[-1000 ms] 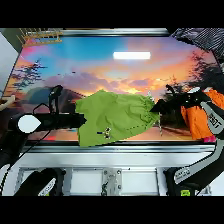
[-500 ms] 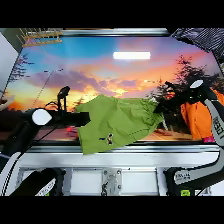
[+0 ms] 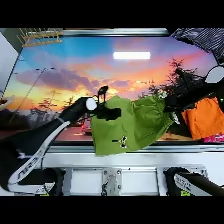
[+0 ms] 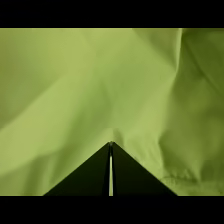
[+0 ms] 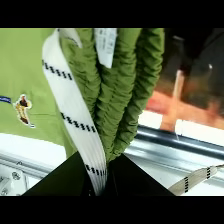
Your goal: Fold the clothes and pants, and hang the long-sleeved shirts on hangers.
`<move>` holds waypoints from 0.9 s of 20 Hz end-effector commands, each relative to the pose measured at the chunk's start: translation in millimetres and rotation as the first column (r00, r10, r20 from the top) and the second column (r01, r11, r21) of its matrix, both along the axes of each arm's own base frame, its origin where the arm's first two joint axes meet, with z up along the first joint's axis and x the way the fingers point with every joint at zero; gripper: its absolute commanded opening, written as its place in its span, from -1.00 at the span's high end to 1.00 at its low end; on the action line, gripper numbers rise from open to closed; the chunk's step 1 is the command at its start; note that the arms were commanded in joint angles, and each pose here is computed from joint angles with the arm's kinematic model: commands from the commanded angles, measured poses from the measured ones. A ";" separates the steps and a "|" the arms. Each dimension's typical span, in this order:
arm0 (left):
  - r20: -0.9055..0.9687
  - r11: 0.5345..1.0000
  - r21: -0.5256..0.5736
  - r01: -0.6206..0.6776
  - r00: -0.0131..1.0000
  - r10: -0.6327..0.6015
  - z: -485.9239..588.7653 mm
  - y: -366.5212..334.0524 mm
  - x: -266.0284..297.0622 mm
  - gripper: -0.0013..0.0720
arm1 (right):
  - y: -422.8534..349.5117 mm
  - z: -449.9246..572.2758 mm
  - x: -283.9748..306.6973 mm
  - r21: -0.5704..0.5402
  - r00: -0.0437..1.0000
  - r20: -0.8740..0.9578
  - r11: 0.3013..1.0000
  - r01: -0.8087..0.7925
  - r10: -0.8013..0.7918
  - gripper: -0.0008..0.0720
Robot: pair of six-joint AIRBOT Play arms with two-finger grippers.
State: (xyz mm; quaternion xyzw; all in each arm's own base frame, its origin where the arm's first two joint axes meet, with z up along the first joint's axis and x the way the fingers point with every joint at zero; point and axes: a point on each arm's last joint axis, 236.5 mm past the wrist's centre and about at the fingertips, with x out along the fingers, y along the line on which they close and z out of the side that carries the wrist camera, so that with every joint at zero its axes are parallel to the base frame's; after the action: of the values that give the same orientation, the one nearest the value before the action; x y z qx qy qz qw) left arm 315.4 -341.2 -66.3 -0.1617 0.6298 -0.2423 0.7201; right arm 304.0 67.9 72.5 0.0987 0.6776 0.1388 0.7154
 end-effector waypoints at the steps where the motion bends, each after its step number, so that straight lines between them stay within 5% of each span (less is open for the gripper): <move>1: -0.027 0.997 -0.017 0.071 0.997 -0.071 -27.1 -57.8 -2.3 0.95 | 27.2 33.1 -12.9 -0.048 0.996 0.072 0.997 -0.054 0.058 0.91; 9: -0.047 0.991 -0.024 0.133 0.990 -0.134 -42.7 -101.6 -0.3 0.95 | 69.3 40.9 -25.3 -0.102 0.975 0.103 0.977 -0.187 0.197 0.90; 14: -0.014 0.995 -0.029 0.100 0.995 -0.100 -13.4 -77.0 25.9 0.95 | 69.9 40.2 -26.0 -0.116 0.972 0.105 0.974 -0.196 0.208 0.91; 18: 0.124 0.991 0.067 0.115 0.985 -0.123 40.5 -24.9 54.9 0.95 | 68.6 39.8 -25.3 -0.123 0.972 0.106 0.973 -0.195 0.208 0.91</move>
State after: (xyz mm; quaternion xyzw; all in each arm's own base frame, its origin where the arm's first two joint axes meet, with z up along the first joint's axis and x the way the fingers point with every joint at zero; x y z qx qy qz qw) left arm 353.9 -401.3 -54.3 -0.1258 0.6189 -0.2872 0.7202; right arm 278.3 137.3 112.2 -0.0150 0.6483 0.1803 0.7395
